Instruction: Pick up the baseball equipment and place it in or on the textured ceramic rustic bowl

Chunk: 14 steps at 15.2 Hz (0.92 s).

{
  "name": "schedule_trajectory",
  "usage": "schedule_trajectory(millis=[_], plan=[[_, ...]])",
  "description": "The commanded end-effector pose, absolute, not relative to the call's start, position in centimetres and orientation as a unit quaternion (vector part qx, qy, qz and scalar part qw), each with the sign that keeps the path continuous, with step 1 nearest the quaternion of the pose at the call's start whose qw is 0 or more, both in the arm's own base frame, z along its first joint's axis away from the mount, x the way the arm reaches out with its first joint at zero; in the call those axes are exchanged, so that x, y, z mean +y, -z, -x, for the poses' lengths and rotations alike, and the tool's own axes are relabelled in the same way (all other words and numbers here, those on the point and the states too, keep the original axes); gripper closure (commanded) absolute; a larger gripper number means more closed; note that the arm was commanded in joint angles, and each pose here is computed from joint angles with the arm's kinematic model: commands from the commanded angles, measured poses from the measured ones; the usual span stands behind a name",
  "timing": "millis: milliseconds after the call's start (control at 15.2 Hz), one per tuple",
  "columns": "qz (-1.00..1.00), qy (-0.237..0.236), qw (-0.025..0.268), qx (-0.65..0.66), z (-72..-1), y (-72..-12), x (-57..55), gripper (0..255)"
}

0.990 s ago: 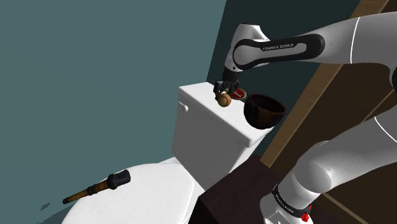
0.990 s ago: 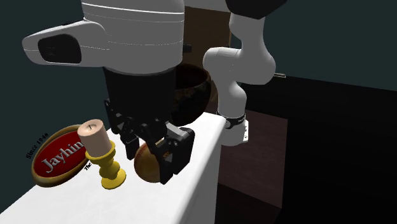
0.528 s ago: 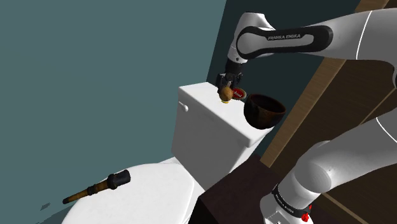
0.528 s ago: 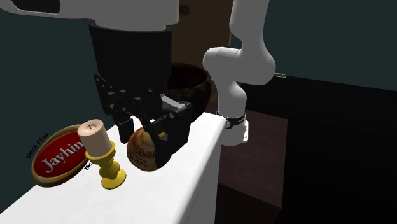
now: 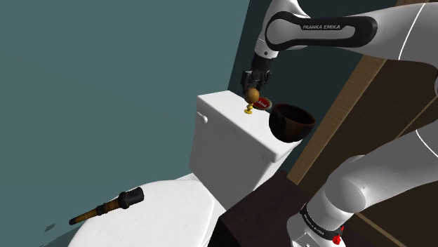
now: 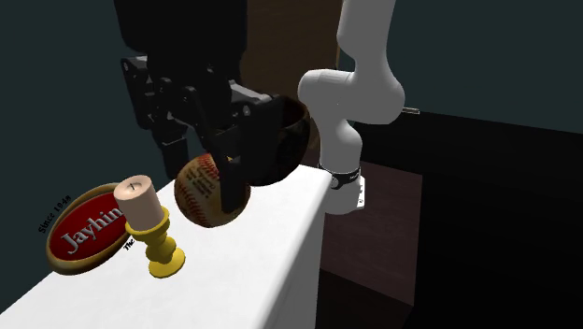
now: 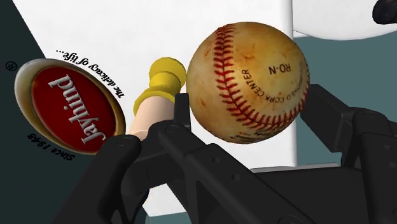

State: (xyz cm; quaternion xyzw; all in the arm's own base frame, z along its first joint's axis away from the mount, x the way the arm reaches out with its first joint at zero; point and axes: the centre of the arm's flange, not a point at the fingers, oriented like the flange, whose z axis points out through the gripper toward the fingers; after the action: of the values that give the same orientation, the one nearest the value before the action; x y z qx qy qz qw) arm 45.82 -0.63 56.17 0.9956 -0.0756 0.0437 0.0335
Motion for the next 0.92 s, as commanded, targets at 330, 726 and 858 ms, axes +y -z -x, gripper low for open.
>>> schedule_trajectory(millis=[330, 726, 858], plan=[[-0.996, -0.044, 0.033, -0.076, -45.8, -59.8, -0.6, 255], [-0.996, -0.044, 0.033, -0.076, -45.8, -63.0, -0.6, 255], [-0.996, -0.044, 0.033, -0.076, -45.8, -64.1, -0.6, 255]])
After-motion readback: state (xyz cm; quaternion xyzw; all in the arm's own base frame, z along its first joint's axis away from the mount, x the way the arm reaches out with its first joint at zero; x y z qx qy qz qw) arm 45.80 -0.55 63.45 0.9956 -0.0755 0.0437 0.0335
